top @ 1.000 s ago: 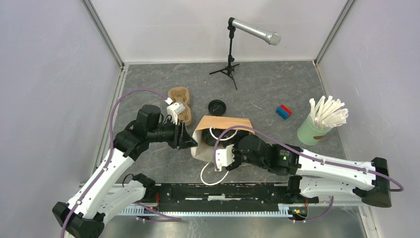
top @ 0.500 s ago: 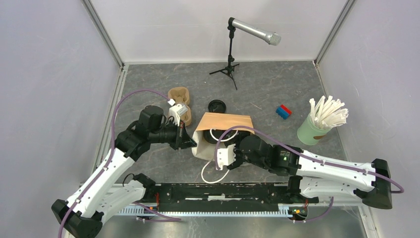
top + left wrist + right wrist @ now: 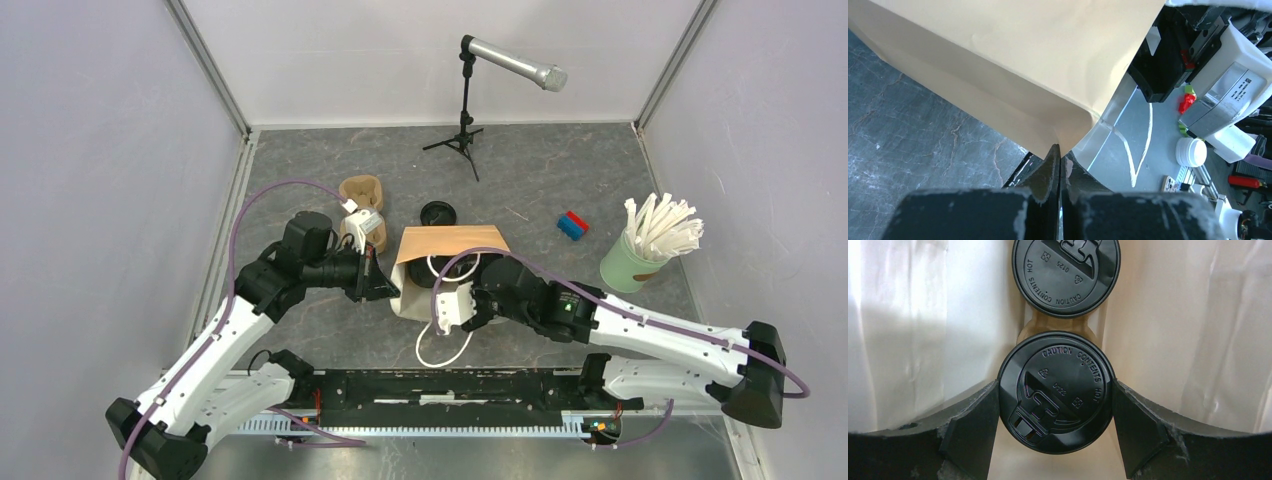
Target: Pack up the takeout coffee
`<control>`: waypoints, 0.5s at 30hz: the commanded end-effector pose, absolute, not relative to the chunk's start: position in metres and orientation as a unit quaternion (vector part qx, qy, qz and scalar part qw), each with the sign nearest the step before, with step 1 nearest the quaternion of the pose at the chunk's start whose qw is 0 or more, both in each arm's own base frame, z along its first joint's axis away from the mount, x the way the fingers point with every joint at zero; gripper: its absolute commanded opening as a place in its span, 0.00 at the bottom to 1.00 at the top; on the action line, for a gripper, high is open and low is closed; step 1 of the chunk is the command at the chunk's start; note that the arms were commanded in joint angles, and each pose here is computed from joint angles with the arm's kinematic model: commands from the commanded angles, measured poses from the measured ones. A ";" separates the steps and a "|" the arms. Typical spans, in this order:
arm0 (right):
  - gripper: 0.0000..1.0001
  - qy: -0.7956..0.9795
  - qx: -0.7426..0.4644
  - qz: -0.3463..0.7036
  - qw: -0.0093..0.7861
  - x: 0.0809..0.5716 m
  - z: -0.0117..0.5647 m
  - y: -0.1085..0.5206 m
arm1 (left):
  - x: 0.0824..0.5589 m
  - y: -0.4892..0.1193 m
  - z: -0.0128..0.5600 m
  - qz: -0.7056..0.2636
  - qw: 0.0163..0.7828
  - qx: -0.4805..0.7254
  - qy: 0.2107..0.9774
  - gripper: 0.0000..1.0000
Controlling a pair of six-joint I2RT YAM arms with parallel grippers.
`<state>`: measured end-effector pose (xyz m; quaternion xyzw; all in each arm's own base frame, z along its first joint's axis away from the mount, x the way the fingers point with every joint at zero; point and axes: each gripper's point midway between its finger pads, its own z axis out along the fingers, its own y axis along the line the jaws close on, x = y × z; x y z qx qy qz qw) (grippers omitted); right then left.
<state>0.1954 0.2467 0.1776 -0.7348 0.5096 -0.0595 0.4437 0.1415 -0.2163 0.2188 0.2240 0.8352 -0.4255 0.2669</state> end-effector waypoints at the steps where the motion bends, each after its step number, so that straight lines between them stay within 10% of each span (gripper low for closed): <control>1: 0.64 0.474 -0.748 -0.047 0.462 0.201 0.200 0.263 | 0.141 -0.224 0.235 -0.452 0.275 0.238 0.815 0.02; 15: 0.62 0.461 -0.760 -0.033 0.457 0.212 0.196 0.268 | 0.140 -0.224 0.234 -0.450 0.275 0.247 0.813 0.02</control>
